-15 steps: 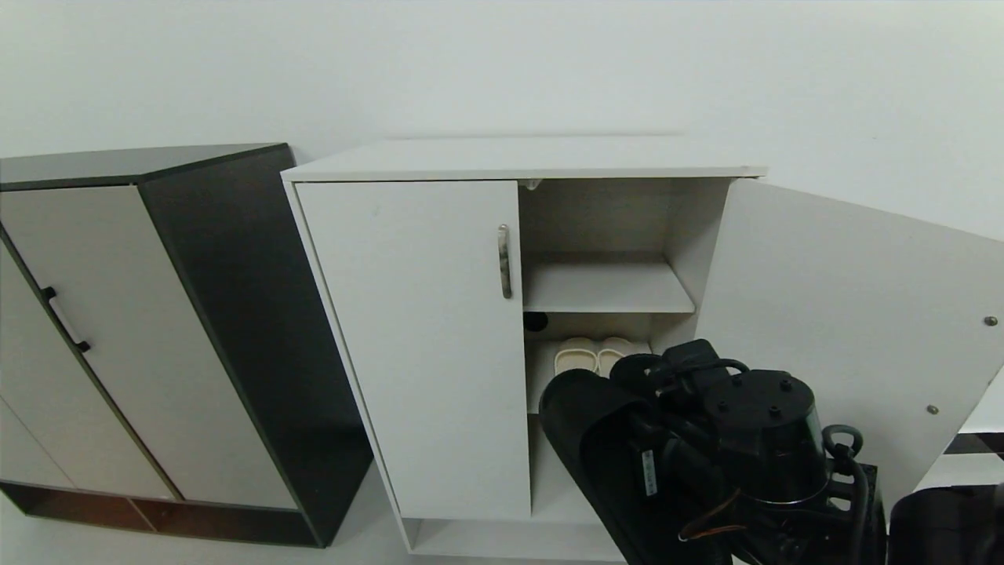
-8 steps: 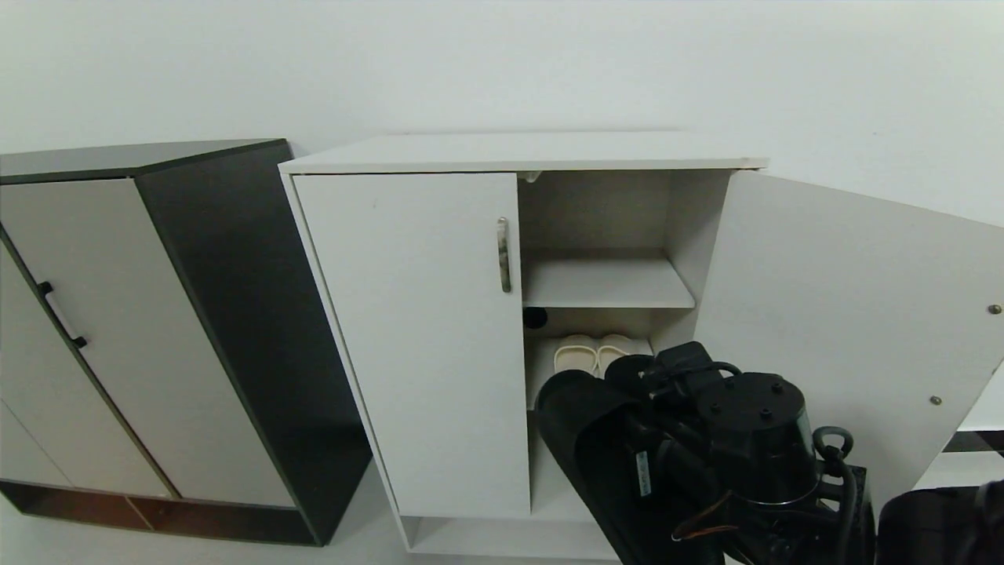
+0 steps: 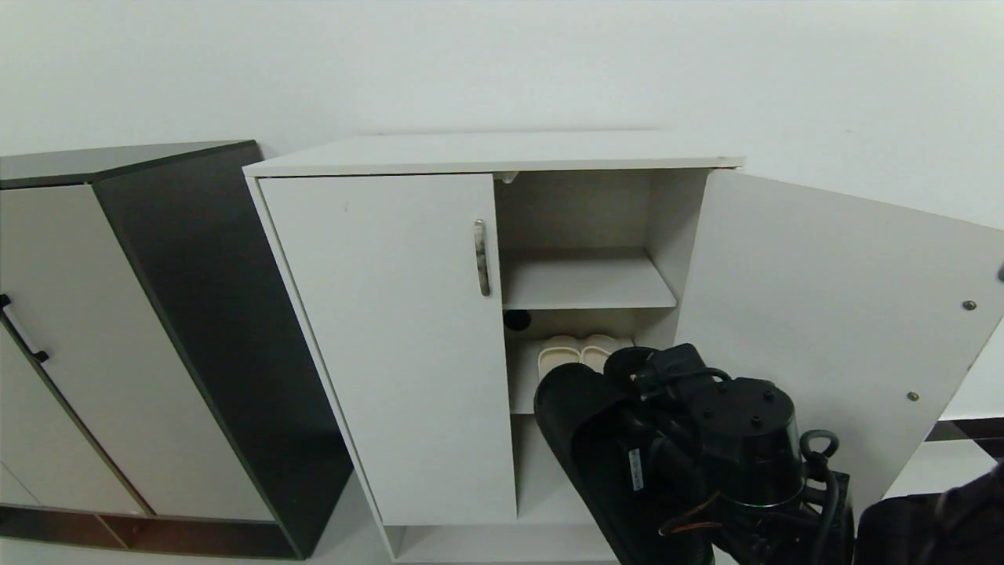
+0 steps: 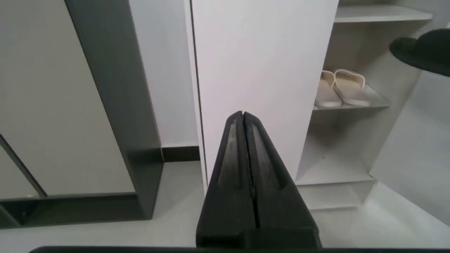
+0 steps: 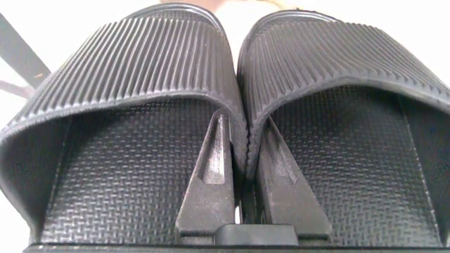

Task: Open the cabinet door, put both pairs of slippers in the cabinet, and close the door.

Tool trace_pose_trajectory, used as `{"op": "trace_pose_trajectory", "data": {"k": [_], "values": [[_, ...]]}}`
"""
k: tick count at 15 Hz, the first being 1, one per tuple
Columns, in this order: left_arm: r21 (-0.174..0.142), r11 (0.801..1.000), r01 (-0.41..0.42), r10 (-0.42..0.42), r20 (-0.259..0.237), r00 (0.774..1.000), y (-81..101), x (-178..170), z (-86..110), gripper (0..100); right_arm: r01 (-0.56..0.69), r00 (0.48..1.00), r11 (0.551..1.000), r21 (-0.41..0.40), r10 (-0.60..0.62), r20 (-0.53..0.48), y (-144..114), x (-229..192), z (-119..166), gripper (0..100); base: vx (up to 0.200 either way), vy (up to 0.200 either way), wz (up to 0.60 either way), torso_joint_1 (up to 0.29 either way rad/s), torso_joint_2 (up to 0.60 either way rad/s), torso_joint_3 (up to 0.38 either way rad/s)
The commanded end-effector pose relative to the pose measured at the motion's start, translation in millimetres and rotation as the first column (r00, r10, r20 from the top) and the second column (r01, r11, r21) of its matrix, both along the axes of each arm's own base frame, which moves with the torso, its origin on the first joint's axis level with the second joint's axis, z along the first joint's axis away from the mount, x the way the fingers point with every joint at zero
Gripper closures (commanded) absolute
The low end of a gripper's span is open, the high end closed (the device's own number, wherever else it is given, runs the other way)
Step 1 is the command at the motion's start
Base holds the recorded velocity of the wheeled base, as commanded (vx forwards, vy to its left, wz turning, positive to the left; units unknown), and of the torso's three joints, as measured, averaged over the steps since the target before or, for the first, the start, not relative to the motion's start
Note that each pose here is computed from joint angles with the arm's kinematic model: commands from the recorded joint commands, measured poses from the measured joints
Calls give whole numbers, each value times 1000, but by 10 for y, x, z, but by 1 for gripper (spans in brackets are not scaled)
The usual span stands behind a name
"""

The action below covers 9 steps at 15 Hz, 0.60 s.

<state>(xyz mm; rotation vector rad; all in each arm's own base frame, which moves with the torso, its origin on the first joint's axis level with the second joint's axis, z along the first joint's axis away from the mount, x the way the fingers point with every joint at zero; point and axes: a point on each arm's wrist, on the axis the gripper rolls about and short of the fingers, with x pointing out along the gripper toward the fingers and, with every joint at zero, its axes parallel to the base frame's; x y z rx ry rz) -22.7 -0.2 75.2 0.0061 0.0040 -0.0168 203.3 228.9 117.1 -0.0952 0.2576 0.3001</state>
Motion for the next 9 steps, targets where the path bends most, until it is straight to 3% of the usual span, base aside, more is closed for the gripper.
{"op": "trace_pose_trajectory", "data": {"k": [1,2,5,7,9], "values": [[0,1000,0,0,-1,1000,0,0,0,100,107,993,994,-2,-107,47,186,187,-3,100,0,0,0,0,0,0],[0,1000,0,0,-1,1000,0,0,0,100,139,989,990,11,-139,55,252,256,69,100,0,0,0,0,0,0],[0,1000,2,-2,-1,1000,0,0,0,100,206,978,978,45,-204,-50,403,278,357,100,0,0,0,0,0,0],[1,1000,3,-3,-1,1000,-1,0,0,100,312,950,948,65,-310,-40,510,320,642,100,0,0,0,0,0,0],[0,1000,2,-2,-1,1000,-1,0,0,100,324,946,941,100,-323,-19,560,361,840,100,0,0,0,0,0,0]]}}
